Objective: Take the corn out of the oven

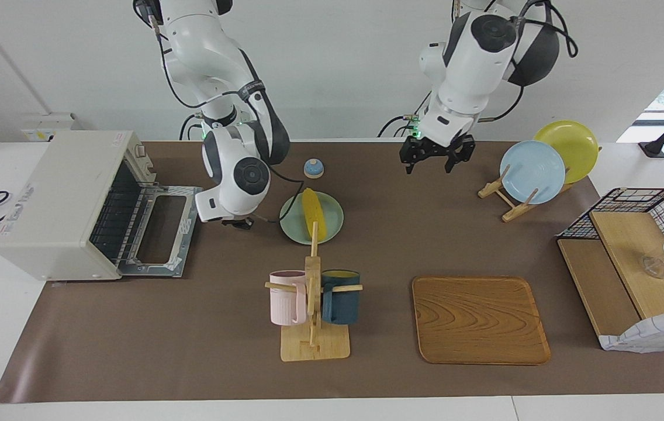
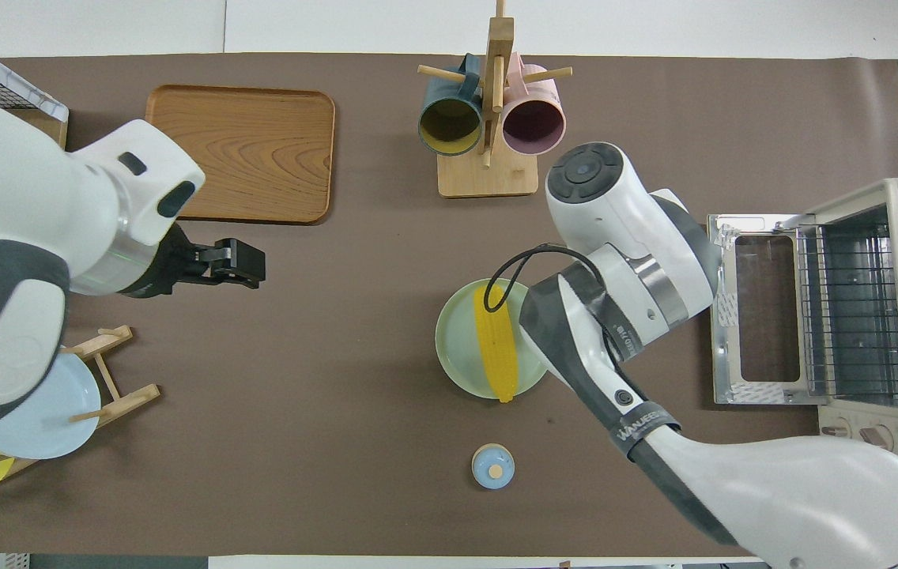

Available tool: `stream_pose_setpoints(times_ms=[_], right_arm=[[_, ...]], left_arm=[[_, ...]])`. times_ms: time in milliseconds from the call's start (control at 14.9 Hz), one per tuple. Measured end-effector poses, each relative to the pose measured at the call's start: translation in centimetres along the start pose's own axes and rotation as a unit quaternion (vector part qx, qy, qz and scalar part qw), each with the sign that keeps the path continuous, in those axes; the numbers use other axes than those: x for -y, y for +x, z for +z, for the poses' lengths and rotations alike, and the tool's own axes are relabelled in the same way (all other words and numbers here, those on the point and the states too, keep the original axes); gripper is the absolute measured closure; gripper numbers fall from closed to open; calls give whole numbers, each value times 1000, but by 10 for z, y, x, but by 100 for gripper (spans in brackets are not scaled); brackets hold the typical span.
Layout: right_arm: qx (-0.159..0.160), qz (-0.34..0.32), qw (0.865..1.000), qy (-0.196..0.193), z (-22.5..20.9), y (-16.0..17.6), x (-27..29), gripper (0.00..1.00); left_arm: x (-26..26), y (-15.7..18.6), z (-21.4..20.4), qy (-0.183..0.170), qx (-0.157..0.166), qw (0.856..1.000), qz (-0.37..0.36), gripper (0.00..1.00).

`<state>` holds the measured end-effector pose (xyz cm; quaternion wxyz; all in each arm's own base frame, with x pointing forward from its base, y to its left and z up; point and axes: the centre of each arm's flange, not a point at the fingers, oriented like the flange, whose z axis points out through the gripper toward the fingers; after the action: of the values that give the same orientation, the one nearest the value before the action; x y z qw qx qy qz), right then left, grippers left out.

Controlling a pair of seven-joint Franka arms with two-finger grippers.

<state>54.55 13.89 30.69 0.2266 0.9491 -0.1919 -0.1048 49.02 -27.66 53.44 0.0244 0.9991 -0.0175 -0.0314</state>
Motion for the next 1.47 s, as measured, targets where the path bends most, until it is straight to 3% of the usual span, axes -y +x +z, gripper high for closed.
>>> stream_pose_setpoints(times_ms=[335, 803, 1204, 1472], right_arm=[[-9, -19, 1000, 6, 30, 4, -23, 99], [5, -29, 999, 13, 50, 20, -49, 99], [-12, -74, 997, -11, 45, 15, -46, 99], [-32, -140, 990, -4, -4, 12, -88, 99]], left_arm=[[-108, -14, 91, -8, 5, 1000, -7, 0], [-190, -27, 197, -34, -3, 998, -57, 0], [-204, -30, 226, -40, -4, 998, -53, 0], [-202, -31, 235, -39, -3, 998, -56, 0]])
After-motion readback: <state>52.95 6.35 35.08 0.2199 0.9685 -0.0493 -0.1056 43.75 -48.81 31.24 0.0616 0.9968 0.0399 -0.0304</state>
